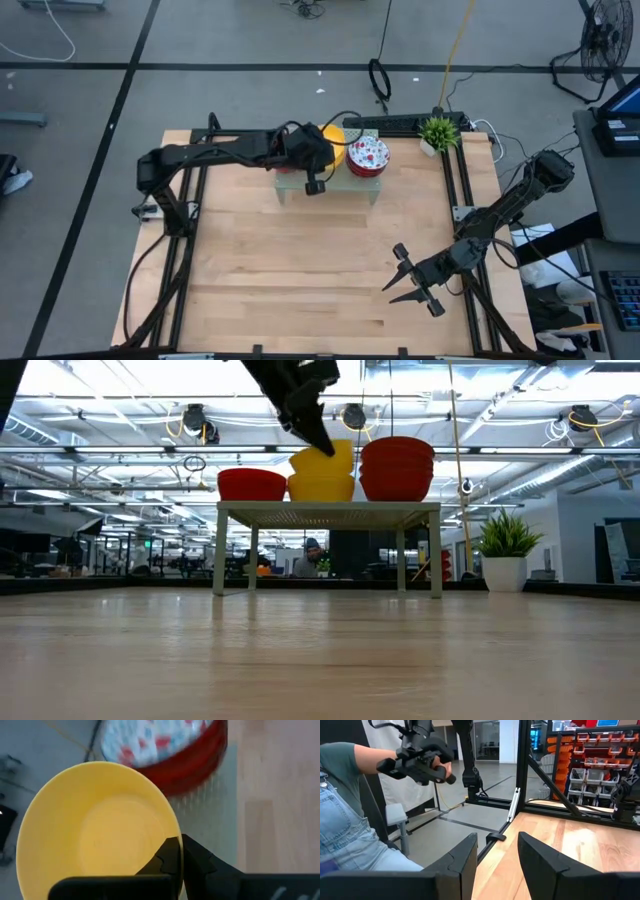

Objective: Pick & Place Mini bowls
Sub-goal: Stack the yellow bowl on the yellow bowl on the shelf, then return to home position

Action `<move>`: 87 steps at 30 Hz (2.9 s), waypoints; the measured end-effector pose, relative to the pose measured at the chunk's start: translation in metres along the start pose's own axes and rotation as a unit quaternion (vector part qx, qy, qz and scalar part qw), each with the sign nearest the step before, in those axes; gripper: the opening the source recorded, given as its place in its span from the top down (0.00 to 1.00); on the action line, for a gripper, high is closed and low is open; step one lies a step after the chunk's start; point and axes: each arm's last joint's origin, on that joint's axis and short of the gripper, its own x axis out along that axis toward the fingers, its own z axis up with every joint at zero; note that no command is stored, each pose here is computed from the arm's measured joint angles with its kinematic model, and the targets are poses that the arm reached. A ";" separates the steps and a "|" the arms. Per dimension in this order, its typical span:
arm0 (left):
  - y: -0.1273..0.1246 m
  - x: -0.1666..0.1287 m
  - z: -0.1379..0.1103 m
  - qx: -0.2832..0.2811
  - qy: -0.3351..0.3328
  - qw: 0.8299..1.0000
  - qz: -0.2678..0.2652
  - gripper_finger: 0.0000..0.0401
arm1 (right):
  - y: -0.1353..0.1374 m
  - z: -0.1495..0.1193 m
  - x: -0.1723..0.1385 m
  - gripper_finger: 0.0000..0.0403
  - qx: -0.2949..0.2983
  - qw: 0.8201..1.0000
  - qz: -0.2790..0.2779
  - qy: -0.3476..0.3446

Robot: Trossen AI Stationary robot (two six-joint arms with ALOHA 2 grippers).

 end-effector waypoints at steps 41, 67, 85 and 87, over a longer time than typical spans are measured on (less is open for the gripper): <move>-0.042 -0.139 0.017 -0.122 -0.153 0.953 -0.231 0.47 | 0.011 0.029 -0.023 0.67 0.042 0.967 0.245 -0.049; -0.089 -0.299 -0.081 -0.080 -0.159 0.957 -0.229 0.47 | -0.027 0.046 -0.095 0.67 0.019 0.999 -0.026 0.000; -0.124 -0.249 -0.183 -0.115 -0.310 0.920 -0.209 0.47 | -0.039 -0.045 -0.108 0.67 0.032 0.992 -0.093 -0.073; -0.128 -0.242 -0.190 -0.108 -0.347 0.908 -0.211 0.47 | -0.039 -0.036 -0.111 0.67 0.056 0.986 -0.092 -0.131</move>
